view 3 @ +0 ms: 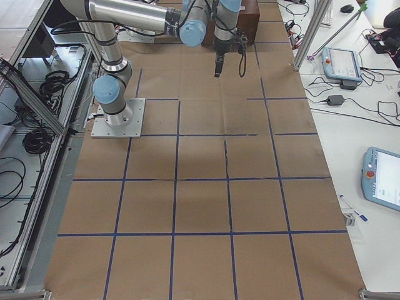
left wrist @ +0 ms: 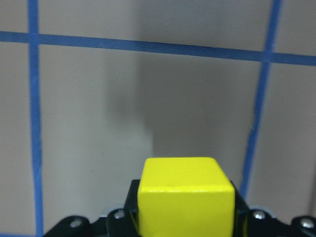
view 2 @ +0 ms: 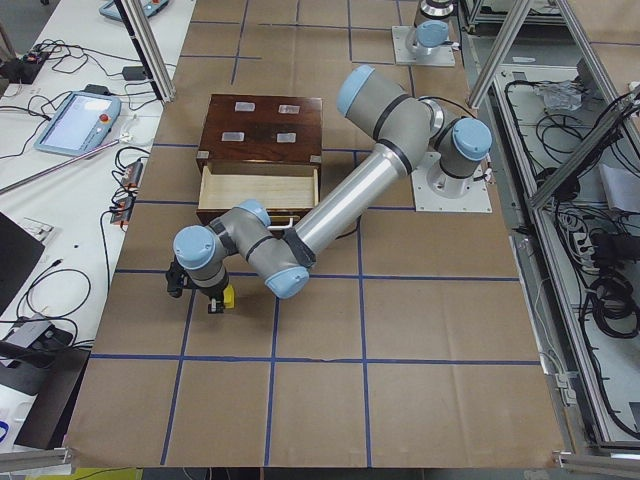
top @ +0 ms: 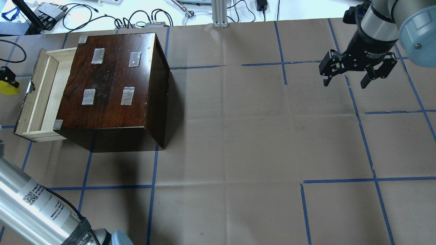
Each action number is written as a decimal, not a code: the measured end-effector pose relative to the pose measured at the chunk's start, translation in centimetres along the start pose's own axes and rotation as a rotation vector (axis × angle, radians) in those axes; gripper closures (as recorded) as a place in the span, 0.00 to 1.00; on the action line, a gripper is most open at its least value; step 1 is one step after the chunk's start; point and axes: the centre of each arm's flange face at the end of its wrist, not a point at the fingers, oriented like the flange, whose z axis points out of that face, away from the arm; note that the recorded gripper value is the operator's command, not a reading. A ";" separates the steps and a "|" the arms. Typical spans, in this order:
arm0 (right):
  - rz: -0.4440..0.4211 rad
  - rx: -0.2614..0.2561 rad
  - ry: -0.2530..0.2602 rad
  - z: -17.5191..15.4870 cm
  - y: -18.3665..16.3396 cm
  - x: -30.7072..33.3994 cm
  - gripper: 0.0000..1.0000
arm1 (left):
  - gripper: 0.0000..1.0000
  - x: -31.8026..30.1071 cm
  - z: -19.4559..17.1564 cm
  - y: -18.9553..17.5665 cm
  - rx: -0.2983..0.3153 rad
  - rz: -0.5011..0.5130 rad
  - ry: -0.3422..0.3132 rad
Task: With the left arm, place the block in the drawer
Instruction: 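Carry the yellow cube with the left gripper over the open drawer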
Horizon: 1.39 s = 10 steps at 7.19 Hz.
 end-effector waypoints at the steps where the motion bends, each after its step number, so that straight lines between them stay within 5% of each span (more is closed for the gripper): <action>1: 0.000 0.000 0.000 0.0 0.0 0.0 0.00 | 1.00 4.2 -4.0 2.6 -0.028 0.028 -0.004; 2: 0.001 0.000 0.000 0.0 0.0 0.0 0.00 | 1.00 8.9 -6.0 5.0 -0.047 0.063 -0.004; 4: 0.000 0.000 0.000 0.0 0.0 0.0 0.00 | 1.00 15.1 -3.7 8.4 -0.090 0.099 0.039; 10: -0.001 -0.001 0.000 0.1 0.0 0.0 0.00 | 0.97 19.3 5.6 5.8 -0.074 0.067 0.130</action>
